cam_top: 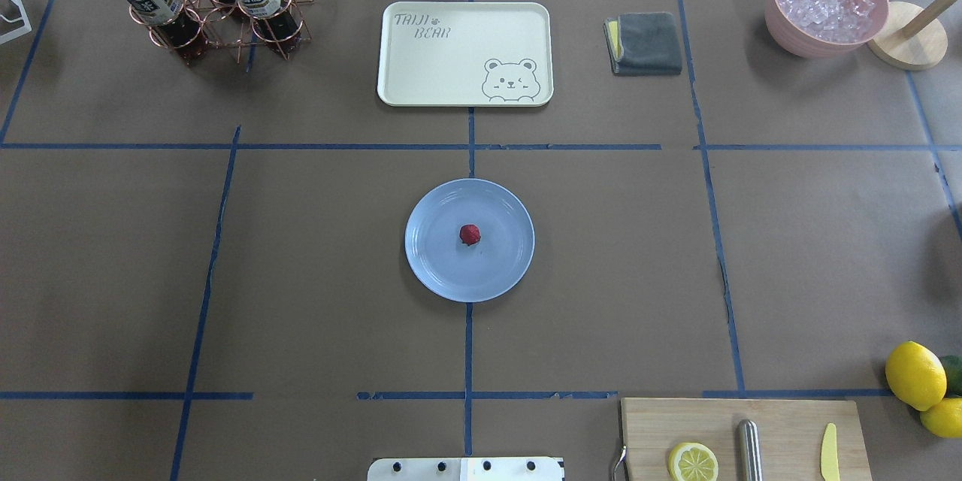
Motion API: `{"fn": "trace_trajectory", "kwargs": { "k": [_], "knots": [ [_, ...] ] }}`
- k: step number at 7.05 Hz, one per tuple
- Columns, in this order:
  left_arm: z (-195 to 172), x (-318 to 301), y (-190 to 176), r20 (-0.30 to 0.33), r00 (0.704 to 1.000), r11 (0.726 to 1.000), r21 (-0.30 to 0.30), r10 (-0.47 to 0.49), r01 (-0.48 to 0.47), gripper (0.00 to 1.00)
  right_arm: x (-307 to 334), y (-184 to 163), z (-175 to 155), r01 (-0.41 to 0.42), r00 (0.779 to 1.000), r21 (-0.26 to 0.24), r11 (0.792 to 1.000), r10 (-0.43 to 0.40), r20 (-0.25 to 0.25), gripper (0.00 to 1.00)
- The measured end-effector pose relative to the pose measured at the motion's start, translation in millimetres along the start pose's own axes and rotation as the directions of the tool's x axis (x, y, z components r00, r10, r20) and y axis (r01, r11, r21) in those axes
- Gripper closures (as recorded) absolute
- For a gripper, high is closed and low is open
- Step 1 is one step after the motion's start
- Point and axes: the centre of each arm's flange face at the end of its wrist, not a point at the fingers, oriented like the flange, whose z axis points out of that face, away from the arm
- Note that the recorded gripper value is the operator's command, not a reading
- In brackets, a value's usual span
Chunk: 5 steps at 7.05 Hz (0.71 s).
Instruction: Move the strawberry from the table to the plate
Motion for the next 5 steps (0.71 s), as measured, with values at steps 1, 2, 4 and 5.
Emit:
{"fn": "trace_trajectory", "kwargs": {
  "k": [1,2,4,5],
  "knots": [
    [2.5,-2.3,3.2,-0.005,0.999,0.998,-0.049,-0.050,0.050,0.00,0.9,-0.9,0.4,-0.003,1.000,-0.001,1.000,0.003,-0.004,0.00],
    [2.6,-2.6,4.6,-0.007,0.996,0.992,-0.090,-0.093,0.092,0.00,1.3,-0.9,0.9,-0.008,1.000,-0.003,1.000,0.008,-0.004,0.00],
    [2.3,-2.2,9.1,-0.013,0.988,0.979,-0.143,-0.151,0.147,0.00,2.7,0.1,3.0,-0.018,1.000,-0.008,1.000,0.017,-0.002,0.00],
    [1.3,-1.3,9.6,-0.013,0.987,0.975,-0.153,-0.162,0.158,0.00,4.6,0.9,5.2,-0.021,1.000,-0.010,1.000,0.021,-0.002,0.00]
  ]
}}
